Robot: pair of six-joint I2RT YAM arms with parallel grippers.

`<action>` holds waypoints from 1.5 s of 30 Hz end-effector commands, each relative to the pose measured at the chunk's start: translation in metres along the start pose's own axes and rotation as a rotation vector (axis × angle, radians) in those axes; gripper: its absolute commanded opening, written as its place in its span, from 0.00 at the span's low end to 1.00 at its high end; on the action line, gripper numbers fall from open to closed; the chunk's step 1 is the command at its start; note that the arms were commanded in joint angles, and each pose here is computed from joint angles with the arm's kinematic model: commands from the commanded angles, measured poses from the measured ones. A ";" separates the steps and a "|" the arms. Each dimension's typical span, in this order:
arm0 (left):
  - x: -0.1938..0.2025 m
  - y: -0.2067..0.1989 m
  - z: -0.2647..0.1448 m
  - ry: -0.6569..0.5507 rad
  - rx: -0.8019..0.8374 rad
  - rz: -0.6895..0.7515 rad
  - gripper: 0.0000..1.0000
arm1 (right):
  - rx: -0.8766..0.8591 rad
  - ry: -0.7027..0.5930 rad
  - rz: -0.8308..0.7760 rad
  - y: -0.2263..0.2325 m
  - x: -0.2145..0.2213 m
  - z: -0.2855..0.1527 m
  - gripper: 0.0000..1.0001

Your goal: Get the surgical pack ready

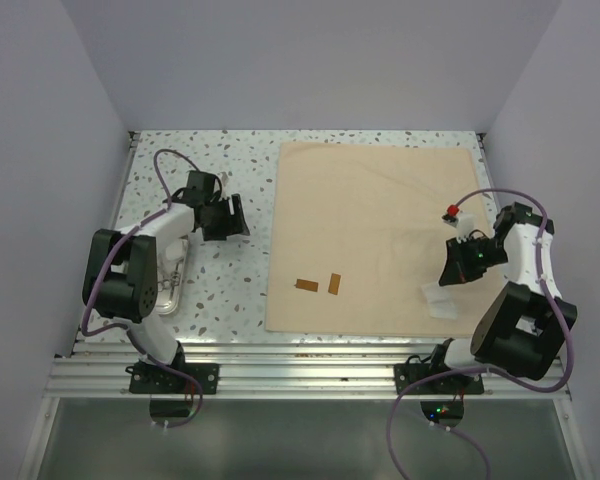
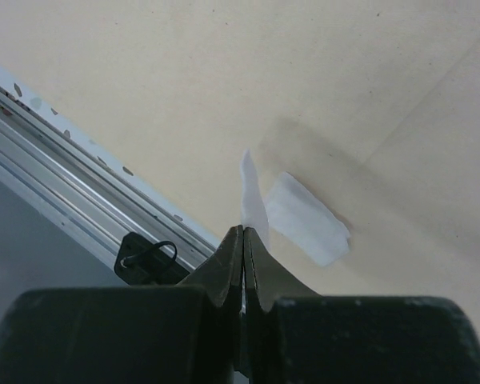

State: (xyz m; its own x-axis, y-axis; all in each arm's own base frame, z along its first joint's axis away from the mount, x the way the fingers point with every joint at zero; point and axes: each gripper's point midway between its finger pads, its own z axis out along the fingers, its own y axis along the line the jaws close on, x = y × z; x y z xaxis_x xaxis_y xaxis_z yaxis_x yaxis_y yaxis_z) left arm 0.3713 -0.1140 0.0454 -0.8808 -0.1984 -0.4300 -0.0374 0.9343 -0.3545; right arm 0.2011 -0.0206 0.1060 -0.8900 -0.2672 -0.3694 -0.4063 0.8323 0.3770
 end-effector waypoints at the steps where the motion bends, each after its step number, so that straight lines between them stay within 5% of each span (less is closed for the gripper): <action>1: -0.007 -0.003 0.000 -0.033 0.029 0.012 0.73 | -0.039 -0.059 -0.063 0.014 -0.011 -0.010 0.00; 17: -0.002 0.001 0.001 -0.027 0.020 0.014 0.73 | 0.061 0.157 -0.027 -0.004 0.043 0.001 0.00; 45: -0.001 0.006 0.011 -0.001 0.013 0.003 0.73 | -0.028 0.129 -0.045 -0.002 0.024 0.011 0.00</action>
State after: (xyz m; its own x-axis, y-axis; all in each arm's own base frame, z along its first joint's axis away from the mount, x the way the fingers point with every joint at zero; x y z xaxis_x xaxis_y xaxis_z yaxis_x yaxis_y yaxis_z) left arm 0.3635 -0.1152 0.0290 -0.8976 -0.1948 -0.3956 -0.0438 0.9321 -0.3597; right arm 0.1804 -0.0256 0.0853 -0.9004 -0.3486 -0.2601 -0.4277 0.8184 0.3837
